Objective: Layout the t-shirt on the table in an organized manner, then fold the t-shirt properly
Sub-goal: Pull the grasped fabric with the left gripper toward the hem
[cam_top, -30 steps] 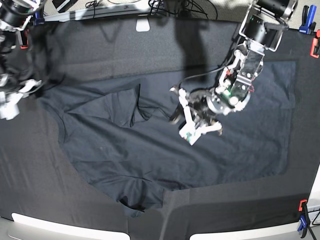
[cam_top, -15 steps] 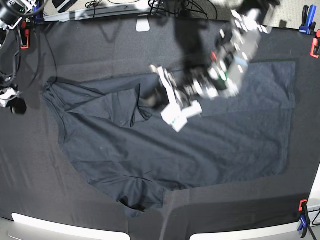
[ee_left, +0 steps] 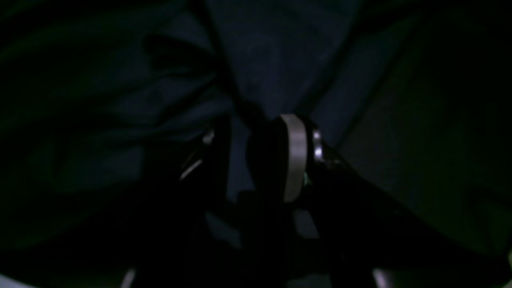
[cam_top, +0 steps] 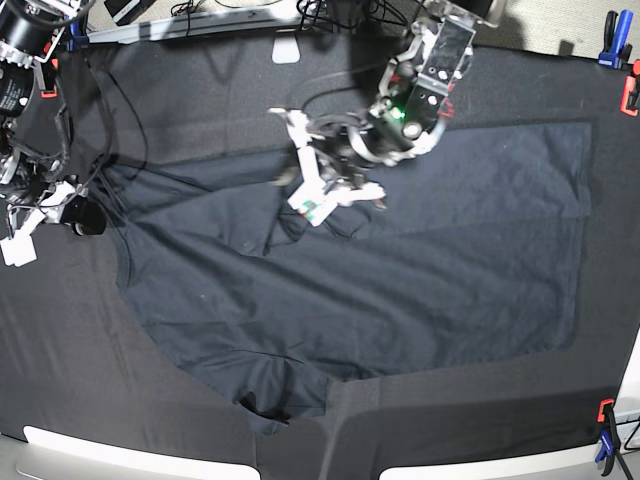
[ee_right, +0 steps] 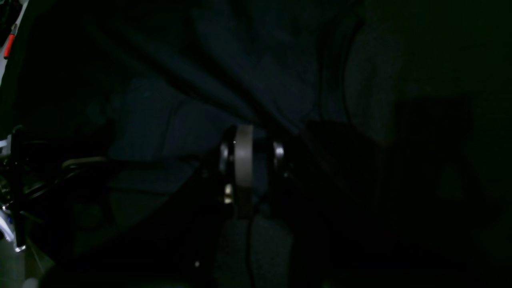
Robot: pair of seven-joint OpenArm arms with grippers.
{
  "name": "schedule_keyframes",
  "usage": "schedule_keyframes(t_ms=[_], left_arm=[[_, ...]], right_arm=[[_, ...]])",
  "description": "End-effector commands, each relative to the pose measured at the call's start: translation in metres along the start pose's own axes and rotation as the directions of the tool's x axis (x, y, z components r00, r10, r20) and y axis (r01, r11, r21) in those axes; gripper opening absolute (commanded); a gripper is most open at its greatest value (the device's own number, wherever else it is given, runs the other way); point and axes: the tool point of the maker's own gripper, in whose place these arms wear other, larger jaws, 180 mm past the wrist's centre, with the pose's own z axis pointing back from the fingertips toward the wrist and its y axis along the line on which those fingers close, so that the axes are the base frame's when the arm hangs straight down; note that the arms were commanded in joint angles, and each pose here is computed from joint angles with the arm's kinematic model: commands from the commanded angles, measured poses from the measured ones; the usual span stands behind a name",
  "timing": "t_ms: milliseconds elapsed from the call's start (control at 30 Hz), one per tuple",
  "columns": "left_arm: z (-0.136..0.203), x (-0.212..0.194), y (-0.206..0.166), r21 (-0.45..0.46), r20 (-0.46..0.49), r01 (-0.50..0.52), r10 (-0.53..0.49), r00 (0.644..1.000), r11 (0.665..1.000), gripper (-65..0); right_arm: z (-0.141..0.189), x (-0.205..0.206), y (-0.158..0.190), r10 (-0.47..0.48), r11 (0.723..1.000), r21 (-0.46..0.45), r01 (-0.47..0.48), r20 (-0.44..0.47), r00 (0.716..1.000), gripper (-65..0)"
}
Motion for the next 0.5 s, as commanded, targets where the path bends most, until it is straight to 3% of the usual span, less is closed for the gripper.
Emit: schedule_keyframes(t_ms=[0,267,467], left_arm=[[-0.001,0.020,-0.001,-0.002,0.057,0.018,-0.018,0.998,1.000,-46.4],[-0.003,0.011,-0.007,0.003,0.004,0.098,-0.098,0.995,0.995,-46.4],[-0.012,0.011,-0.041,-0.024,-0.023,0.295,-0.295,0.955,0.955,-46.4]], right_arm=[[0.008,0.020,0.000,0.032,0.999,0.000,-0.032,0.052,0.998,-58.8],[0.008,0.020,0.000,0.032,0.999,-0.001,-0.032,0.052,0.998,-58.8],[0.008,0.020,0.000,0.032,0.999,-0.001,-0.032,0.052,0.998,-58.8]])
